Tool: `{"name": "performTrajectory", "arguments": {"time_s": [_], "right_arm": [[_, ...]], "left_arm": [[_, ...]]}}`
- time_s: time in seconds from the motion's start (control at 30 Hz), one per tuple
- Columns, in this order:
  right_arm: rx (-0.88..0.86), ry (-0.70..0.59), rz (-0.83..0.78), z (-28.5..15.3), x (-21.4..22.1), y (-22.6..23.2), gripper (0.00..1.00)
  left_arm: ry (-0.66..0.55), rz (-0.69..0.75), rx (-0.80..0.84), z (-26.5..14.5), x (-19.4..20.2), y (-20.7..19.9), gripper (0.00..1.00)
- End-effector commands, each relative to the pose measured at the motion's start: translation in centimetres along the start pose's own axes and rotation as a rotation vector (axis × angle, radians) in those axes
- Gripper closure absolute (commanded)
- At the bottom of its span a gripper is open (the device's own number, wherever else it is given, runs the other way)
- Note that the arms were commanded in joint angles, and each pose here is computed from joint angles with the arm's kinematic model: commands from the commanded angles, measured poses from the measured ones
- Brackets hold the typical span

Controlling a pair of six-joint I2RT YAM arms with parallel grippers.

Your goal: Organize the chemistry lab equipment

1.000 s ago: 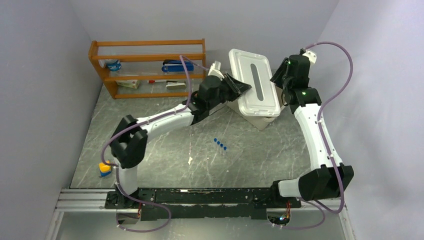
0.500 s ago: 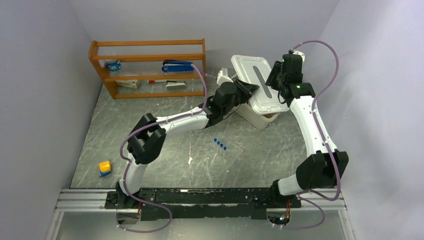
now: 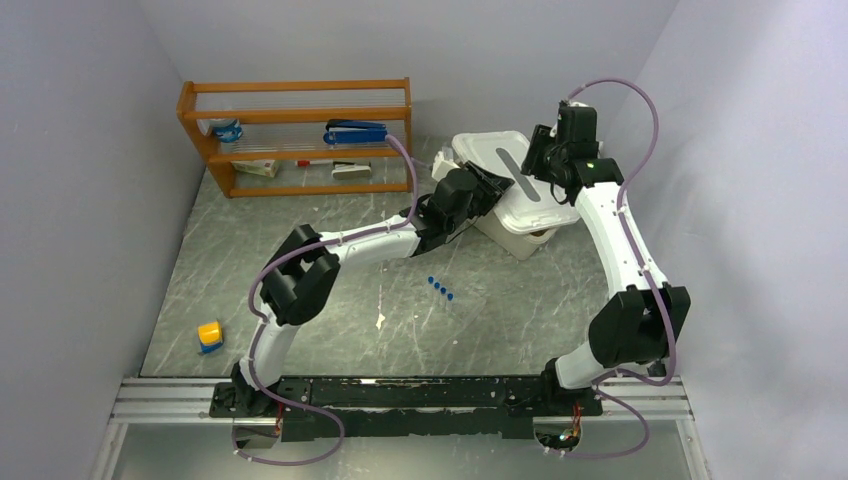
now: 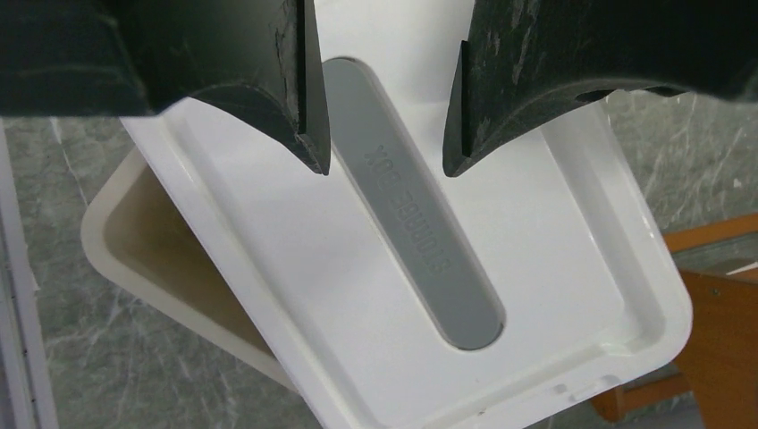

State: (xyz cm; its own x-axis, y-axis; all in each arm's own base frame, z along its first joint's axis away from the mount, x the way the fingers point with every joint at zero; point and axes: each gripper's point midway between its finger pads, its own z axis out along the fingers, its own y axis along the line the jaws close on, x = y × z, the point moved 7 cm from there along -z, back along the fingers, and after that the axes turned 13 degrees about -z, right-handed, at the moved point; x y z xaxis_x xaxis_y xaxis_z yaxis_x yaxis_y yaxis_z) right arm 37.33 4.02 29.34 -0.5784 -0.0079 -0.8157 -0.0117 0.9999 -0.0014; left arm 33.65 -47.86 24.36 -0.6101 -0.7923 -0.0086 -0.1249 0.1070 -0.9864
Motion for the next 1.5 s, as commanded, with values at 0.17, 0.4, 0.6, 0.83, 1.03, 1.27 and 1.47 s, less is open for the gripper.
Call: {"name": "performTrajectory", "arguments": {"time_s": [0.17, 0.4, 0.6, 0.83, 1.03, 1.27, 1.47], "right_arm": [[-0.063, 0.019, -0.03, -0.1, 0.3, 0.5, 0.46], [0.0, 0.064, -0.044, 0.8, 1.4, 0.3, 0.45], [0.166, 0.038, 0.003, 0.4, 1.6, -1.3, 0.43], [0.404, 0.038, 0.172, -0.5, 3.7, -4.7, 0.44], [0.425, 0.054, 0.289, -2.0, 6.3, -6.0, 0.45], [0.326, 0.129, 0.288, -1.5, 9.2, -4.8, 0.51], [0.348, 0.174, 0.252, -0.8, 10.0, -5.1, 0.56]], "left_arm": [[-0.006, 0.098, -0.149, -0.8, -0.7, 1.3, 0.4], [0.037, 0.202, -0.226, -1.5, -0.9, 1.6, 0.27], [0.04, 0.349, -0.292, -1.8, -1.7, 1.5, 0.17], [0.088, 0.495, -0.297, -2.6, -2.3, 0.7, 0.11], [0.164, 0.554, -0.256, -2.8, -2.1, 0.0, 0.09], [0.256, 0.511, -0.234, -2.2, -2.5, 1.1, 0.1], [0.283, 0.518, -0.223, -2.2, -2.3, 1.4, 0.1]]}}
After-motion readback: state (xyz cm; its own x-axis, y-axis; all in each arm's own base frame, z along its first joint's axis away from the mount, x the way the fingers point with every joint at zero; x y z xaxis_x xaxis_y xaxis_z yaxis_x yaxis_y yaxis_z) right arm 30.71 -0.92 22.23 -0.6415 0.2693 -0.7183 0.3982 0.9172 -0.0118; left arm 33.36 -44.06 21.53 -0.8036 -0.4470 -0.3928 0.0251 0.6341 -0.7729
